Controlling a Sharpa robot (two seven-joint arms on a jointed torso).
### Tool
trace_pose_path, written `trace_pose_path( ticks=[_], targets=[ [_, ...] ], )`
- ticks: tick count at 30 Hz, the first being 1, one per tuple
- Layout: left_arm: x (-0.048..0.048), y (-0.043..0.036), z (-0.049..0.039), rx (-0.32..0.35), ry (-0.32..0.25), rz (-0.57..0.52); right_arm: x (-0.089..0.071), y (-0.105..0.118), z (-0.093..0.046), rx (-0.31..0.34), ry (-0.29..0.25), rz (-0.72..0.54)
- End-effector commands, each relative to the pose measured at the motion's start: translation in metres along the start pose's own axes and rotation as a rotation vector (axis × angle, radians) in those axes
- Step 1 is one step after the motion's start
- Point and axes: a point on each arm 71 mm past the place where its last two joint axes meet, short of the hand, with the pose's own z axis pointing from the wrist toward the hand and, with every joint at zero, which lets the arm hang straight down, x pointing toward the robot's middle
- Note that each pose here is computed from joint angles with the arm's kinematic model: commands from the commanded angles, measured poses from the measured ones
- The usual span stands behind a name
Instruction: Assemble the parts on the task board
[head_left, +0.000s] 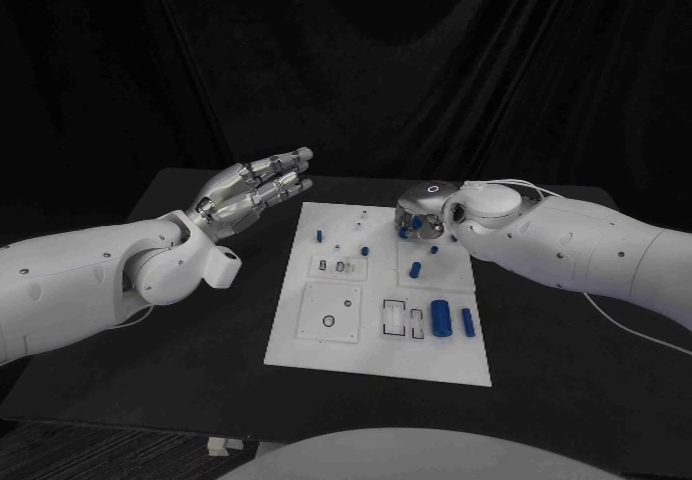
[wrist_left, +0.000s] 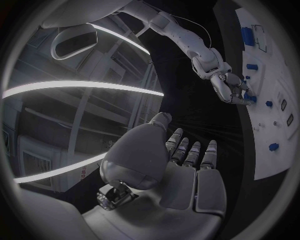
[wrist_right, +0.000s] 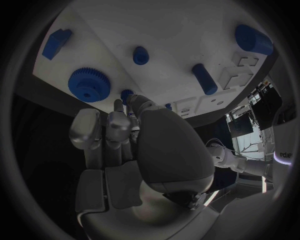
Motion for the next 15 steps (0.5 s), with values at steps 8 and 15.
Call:
trace_pose_path(
  ticks=[8, 15],
  targets=[
    [-0.0020, -0.0053, -0.0029, 0.072, -0.018, 0.012, -0.003, 0.000, -0.005, -0.035, -0.055, -0.001],
    [-0.0033, -0.0085, -0.0081, 0.076, -0.042, 0.028, -0.029, -0.007, -0.016, -0.034, -0.112, -0.017]
  ],
)
